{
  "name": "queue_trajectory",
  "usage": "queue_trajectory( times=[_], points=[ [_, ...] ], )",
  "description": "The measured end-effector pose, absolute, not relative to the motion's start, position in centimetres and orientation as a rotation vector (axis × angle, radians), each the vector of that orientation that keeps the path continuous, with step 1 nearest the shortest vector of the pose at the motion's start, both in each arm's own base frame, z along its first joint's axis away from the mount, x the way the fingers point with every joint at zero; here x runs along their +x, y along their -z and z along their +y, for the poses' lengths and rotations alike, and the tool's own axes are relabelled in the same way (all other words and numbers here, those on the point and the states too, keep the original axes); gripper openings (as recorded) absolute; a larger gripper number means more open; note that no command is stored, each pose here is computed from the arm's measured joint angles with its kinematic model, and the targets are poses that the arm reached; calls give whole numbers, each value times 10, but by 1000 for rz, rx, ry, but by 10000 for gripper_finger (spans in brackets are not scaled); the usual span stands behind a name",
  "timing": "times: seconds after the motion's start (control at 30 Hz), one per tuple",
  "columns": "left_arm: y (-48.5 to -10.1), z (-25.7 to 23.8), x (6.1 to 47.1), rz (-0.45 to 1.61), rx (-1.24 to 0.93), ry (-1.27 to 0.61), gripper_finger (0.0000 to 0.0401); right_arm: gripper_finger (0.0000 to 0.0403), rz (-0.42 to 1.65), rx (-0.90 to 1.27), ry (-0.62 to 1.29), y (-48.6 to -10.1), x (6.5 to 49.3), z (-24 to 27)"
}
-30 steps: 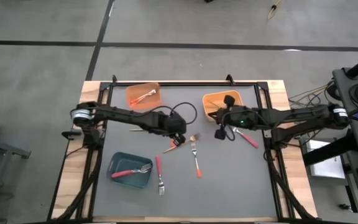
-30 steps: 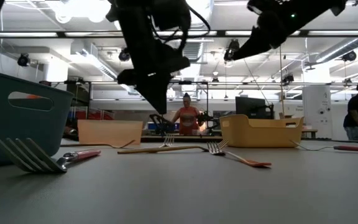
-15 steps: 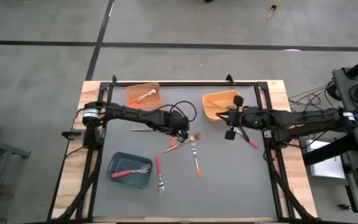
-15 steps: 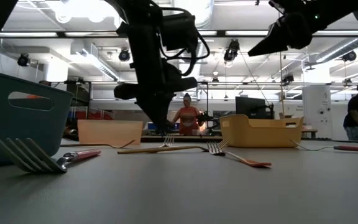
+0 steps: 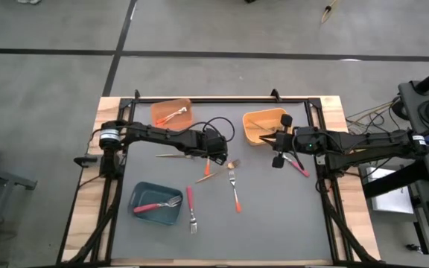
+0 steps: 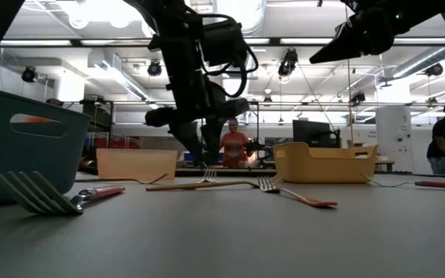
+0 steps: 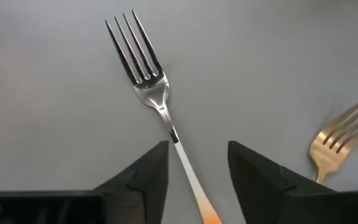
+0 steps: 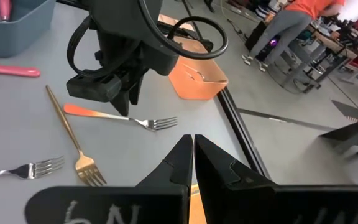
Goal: Sort silverware by color (type)
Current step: Put the orange fork into the orange bin
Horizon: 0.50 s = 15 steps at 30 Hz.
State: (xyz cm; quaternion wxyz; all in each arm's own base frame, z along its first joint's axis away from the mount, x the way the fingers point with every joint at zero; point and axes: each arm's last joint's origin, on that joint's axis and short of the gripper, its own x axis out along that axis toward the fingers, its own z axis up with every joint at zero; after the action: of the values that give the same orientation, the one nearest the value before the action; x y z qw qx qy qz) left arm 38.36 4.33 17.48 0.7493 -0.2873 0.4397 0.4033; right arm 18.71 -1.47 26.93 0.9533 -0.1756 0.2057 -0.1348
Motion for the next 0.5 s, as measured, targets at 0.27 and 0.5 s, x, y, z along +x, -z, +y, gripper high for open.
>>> queue_trajectory(
  times=[0.27, 0.5],
  points=[
    [-170, 46, 383, 928, -609, -899, 168, 9, 419, -363, 273, -269, 187, -15],
    [-156, 46, 379, 897, -619, -890, 168, 9, 420, -363, 272, -269, 187, -15]
  ],
)
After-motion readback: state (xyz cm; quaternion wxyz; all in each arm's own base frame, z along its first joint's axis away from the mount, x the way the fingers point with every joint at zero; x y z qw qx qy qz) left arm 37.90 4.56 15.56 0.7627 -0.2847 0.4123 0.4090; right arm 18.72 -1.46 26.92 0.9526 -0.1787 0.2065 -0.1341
